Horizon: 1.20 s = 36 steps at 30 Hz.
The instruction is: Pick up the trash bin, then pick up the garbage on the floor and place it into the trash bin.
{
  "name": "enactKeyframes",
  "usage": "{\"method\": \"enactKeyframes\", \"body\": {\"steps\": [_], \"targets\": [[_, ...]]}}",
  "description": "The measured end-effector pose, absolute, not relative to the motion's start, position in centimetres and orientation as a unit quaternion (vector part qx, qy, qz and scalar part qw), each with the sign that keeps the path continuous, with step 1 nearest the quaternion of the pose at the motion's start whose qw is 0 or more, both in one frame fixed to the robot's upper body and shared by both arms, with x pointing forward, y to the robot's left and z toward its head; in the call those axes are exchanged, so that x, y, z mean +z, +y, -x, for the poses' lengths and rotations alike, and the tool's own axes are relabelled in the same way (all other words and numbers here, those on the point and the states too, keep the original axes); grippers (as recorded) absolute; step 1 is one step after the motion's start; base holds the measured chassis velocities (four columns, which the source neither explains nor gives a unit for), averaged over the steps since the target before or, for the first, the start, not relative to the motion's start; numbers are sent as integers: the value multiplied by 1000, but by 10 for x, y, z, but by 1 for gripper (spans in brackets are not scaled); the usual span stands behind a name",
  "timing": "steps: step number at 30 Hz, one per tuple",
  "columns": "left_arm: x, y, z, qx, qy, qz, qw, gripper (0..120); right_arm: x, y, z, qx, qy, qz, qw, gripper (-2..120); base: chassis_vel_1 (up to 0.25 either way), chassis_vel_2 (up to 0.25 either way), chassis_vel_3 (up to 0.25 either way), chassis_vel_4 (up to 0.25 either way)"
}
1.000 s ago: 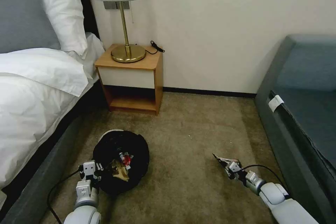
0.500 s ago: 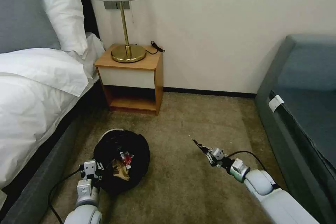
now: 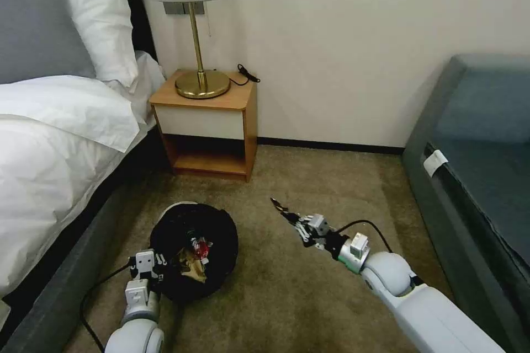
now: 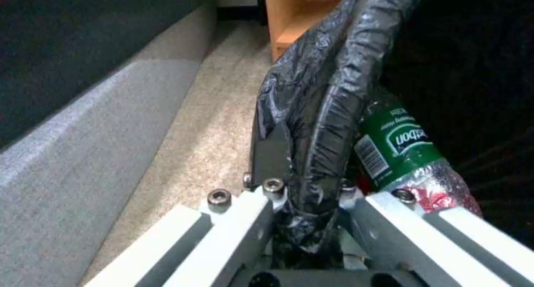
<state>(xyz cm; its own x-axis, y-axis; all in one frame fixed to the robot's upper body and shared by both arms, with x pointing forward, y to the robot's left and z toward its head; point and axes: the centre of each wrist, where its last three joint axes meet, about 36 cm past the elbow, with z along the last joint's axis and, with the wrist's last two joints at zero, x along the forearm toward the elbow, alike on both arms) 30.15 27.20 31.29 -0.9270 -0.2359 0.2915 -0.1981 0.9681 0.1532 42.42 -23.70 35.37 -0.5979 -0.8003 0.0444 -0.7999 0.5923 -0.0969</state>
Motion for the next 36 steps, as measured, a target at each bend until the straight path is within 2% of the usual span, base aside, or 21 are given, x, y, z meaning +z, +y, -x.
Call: {"method": "enactKeyframes", "body": {"steps": [8, 17, 26, 36], "targets": [[317, 270, -304, -61, -980, -109, 154, 0, 384, -193, -418, 32, 872, 489, 11, 0, 0, 0, 0, 0], [320, 267, -305, -61, -981, -106, 150, 0, 385, -138, -413, 109, 848, 518, 7, 0, 0, 0, 0, 0], [324, 267, -306, -62, -982, -106, 147, 0, 380, -101, -409, 140, 836, 530, 8, 0, 0, 0, 0, 0], [327, 263, -306, -59, -982, -104, 144, 0, 346, -83, -405, 135, 835, 534, -14, 0, 0, 0, 0, 0]]}}
